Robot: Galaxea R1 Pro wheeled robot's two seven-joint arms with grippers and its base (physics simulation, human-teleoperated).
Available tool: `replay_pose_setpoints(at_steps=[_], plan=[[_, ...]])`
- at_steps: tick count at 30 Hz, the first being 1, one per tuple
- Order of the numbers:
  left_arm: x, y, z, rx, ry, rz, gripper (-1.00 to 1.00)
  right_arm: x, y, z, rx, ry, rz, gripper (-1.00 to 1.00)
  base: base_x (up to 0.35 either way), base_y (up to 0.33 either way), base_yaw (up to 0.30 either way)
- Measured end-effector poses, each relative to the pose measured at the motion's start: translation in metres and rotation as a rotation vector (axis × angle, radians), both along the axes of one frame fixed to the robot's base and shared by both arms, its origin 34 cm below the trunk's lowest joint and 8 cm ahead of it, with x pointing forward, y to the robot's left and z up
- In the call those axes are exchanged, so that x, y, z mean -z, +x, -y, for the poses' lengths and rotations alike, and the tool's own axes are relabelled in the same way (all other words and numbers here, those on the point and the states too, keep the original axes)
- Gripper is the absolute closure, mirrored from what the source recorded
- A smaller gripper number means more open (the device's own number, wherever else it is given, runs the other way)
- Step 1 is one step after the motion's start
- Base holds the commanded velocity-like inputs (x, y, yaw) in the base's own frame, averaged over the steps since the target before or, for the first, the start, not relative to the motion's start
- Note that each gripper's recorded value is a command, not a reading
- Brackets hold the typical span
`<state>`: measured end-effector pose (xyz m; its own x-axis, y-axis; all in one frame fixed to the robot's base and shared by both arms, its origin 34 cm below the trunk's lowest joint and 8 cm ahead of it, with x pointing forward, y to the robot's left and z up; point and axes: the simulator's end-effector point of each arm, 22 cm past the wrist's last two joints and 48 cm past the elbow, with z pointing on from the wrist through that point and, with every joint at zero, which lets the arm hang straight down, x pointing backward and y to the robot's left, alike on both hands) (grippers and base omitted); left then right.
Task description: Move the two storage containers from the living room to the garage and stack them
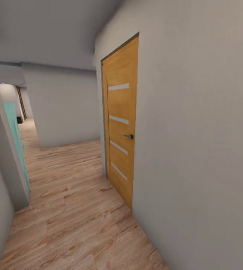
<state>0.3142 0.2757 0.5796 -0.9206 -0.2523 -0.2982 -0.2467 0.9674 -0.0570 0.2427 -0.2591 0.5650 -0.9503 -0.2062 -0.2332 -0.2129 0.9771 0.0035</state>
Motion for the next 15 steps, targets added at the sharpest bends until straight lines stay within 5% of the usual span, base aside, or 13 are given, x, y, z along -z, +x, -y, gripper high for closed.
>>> replay_pose_setpoints(at_steps=[5,15], plan=[[0.0001,0.0002,-0.0001,0.0,0.0,0.0,-1.0,0.0001,0.0001,0.0001,0.002,0.0,0.0,-1.0,0.192,0.0,0.283],[0.0002,0.0003,0.0003,0.0,0.0,0.0,-1.0,0.0002,0.0001,-0.0012,0.002,0.002,-0.001,-1.0,0.02,0.0,0.284]])
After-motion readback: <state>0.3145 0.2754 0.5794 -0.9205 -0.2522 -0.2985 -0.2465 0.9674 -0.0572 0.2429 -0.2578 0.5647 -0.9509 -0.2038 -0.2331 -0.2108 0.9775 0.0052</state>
